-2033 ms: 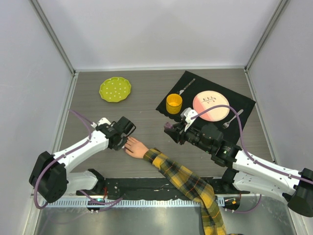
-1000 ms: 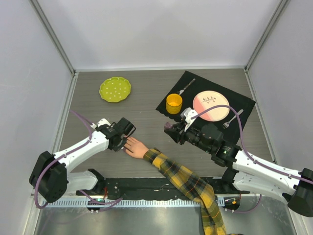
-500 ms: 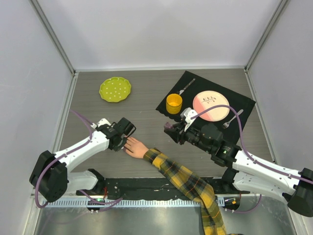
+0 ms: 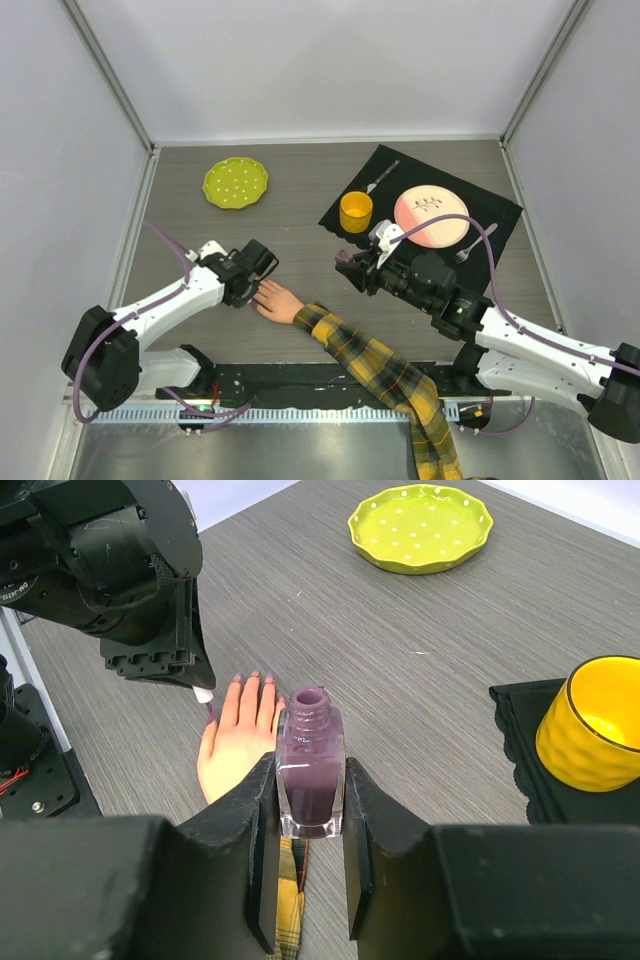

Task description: Paint the nails

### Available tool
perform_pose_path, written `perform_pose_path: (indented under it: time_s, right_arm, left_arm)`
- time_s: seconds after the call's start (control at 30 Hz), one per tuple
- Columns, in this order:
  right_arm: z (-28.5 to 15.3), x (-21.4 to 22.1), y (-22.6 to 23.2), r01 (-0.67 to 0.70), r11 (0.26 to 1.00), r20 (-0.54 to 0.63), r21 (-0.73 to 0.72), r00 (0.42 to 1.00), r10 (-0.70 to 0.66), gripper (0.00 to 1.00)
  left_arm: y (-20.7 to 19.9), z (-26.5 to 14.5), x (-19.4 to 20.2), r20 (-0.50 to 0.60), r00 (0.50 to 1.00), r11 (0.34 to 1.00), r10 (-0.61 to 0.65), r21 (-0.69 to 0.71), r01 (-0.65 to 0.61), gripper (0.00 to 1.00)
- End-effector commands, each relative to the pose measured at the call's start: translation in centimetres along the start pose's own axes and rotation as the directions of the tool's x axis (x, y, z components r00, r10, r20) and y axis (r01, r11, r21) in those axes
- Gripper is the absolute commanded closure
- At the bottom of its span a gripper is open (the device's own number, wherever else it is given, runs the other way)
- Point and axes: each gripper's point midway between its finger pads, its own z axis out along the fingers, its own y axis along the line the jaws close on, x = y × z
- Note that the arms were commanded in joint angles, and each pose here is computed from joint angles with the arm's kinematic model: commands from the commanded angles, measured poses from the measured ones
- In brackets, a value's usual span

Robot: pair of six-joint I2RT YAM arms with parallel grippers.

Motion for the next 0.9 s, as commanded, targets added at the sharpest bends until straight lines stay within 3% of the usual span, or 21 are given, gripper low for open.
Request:
perform_pose_path:
  time_s: [0.0, 0.27, 0.67, 0.87]
  right_arm:
    - [0.1, -2.4, 0.2, -0.011, 1.0, 0.073, -0.008, 0.997, 0.012, 0.99]
    - [0.1, -2.4, 0.2, -0.008, 1.0, 0.071, -0.006, 0.997, 0.009, 0.99]
    - [0.0, -2.5, 0.2, -0.01, 1.0, 0.079, -0.01, 0.997, 0.011, 0.99]
    - [0.0, -2.4, 0.3, -0.013, 1.0, 0.077, -0.015, 0.997, 0.014, 0.99]
  left_arm:
    - [-1.9, -0.5, -1.7, 0.057, 0.998, 0.999, -0.03, 0.04, 0.028, 1.0]
    - [-2.2, -0.6, -2.3, 0.071, 0.997, 0.999, -0.036, 0.039, 0.034, 1.0]
    - [0.8, -1.4, -3.3, 0.091, 0.994, 0.997, -0.061, -0.046, 0.065, 1.0]
    - [0.1, -2.1, -3.3, 0.069, 0.996, 0.998, -0.065, 0.02, 0.064, 1.0]
